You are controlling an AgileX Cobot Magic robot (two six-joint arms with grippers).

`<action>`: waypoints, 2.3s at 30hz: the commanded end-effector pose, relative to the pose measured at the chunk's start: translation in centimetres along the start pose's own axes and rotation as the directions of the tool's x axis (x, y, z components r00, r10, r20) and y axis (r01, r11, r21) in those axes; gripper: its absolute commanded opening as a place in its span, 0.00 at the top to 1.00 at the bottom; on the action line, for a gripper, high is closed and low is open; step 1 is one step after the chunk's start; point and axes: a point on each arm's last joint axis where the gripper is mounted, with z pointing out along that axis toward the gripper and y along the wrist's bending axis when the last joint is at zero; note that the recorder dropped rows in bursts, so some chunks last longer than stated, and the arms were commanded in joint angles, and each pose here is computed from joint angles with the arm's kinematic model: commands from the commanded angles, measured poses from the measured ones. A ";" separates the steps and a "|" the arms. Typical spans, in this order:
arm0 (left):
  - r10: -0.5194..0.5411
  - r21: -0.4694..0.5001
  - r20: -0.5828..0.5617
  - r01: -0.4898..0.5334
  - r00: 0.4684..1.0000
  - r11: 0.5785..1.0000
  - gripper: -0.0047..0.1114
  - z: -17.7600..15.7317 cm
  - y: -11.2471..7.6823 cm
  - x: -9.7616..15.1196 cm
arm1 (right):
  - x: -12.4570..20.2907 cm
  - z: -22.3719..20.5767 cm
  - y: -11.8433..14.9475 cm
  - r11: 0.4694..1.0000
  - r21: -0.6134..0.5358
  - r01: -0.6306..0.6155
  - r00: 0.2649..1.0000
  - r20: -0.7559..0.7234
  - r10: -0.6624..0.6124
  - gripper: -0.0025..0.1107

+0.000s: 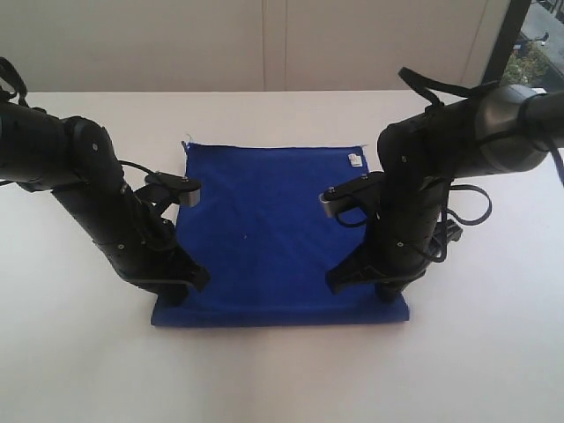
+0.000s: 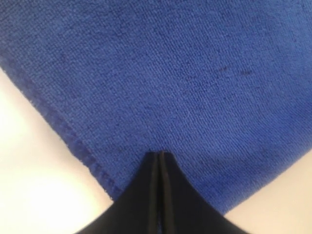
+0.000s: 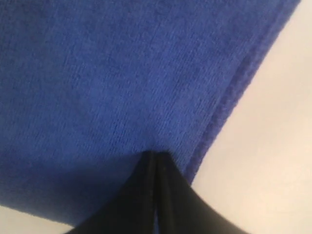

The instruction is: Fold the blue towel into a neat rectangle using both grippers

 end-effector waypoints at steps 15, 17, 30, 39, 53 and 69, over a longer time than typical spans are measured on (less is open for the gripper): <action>0.014 0.008 0.036 -0.014 0.999 1.000 0.96 -1.9 -0.8 0.1 | 0.0 -5.8 -0.5 1.000 0.023 -0.013 0.977 0.214 0.008 0.98; 0.008 0.013 0.066 -0.009 0.998 1.000 0.96 -2.6 -1.1 0.0 | 0.0 -6.7 -0.5 1.000 0.018 -0.021 0.965 0.260 0.016 0.98; 0.433 0.039 0.133 -0.441 0.892 0.897 0.96 -7.0 -3.2 0.9 | 1.1 -8.9 -0.6 0.982 0.074 0.171 0.947 0.263 -0.185 0.98; 0.765 0.053 0.119 -0.773 0.633 0.632 0.96 -7.0 -3.5 1.5 | 1.9 -8.7 -0.3 0.925 0.063 0.375 0.908 0.176 -0.380 0.98; 0.792 0.068 0.093 -0.798 0.603 0.599 0.64 -5.1 -2.8 1.2 | 4.5 -5.9 -0.1 0.648 0.001 0.762 0.647 0.033 -0.761 0.61; 0.807 0.098 0.026 -0.805 0.590 0.586 0.59 -3.2 -1.9 1.3 | 4.7 -3.6 0.6 0.640 0.083 0.764 0.618 0.194 -0.762 0.61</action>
